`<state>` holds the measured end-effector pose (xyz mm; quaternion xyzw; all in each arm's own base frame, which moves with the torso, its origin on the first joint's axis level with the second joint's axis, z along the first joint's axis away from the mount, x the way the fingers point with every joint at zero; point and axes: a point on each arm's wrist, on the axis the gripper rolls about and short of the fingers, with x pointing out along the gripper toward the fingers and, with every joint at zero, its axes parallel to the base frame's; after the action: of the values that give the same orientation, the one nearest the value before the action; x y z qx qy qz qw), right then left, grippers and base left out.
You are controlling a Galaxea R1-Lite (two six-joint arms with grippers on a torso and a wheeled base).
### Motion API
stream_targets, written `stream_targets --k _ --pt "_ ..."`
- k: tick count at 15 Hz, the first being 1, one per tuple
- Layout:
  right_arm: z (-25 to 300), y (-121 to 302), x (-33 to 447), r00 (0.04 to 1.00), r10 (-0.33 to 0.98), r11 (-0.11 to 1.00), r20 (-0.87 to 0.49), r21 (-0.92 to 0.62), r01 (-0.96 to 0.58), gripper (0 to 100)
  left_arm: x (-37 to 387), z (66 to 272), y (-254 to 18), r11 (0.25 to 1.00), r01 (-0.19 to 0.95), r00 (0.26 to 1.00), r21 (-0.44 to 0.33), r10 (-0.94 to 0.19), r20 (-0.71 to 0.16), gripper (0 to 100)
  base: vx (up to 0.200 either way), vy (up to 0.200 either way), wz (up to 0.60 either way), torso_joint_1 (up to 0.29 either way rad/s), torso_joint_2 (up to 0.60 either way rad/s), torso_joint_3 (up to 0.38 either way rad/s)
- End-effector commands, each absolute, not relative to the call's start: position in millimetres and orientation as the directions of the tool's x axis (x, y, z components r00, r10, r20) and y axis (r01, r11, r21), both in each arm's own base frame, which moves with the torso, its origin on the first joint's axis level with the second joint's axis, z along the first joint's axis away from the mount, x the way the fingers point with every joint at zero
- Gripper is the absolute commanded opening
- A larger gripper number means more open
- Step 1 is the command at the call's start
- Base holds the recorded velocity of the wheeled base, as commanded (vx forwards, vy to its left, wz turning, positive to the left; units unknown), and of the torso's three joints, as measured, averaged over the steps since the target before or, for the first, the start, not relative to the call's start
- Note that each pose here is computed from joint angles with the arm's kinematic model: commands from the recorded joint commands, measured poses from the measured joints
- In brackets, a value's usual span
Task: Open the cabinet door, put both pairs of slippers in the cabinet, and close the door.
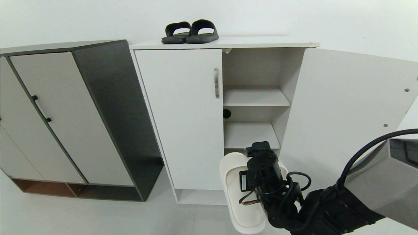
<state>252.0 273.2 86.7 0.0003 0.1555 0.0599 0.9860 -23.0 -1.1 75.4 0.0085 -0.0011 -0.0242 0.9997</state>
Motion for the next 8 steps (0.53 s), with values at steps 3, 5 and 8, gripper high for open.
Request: stream_targets --k 3,5,8 --pt "74.7 274.6 256.7 0.94 0.106 0.994 -0.325 0.003 -0.111 0 -22.7 75.5 -1.0 0.999 0.048 0.999 0.015 -0.048 -0.002 0 0.0 -0.067 0.0 -0.001 0.0 0.001" --pt "72.5 275.8 257.0 0.939 0.106 0.994 -0.328 0.0 -0.112 0 -22.7 75.5 -0.9 0.999 0.044 0.999 0.012 -0.044 -0.002 0 0.0 0.0 0.0 0.0 0.0 0.0" --pt "70.3 281.7 263.7 0.941 0.106 0.994 -0.321 0.006 -0.11 0 -22.7 75.5 -0.8 0.999 0.04 0.999 0.009 -0.04 -0.002 0 0.0 0.0 0.0 0.0 0.0 0.0"
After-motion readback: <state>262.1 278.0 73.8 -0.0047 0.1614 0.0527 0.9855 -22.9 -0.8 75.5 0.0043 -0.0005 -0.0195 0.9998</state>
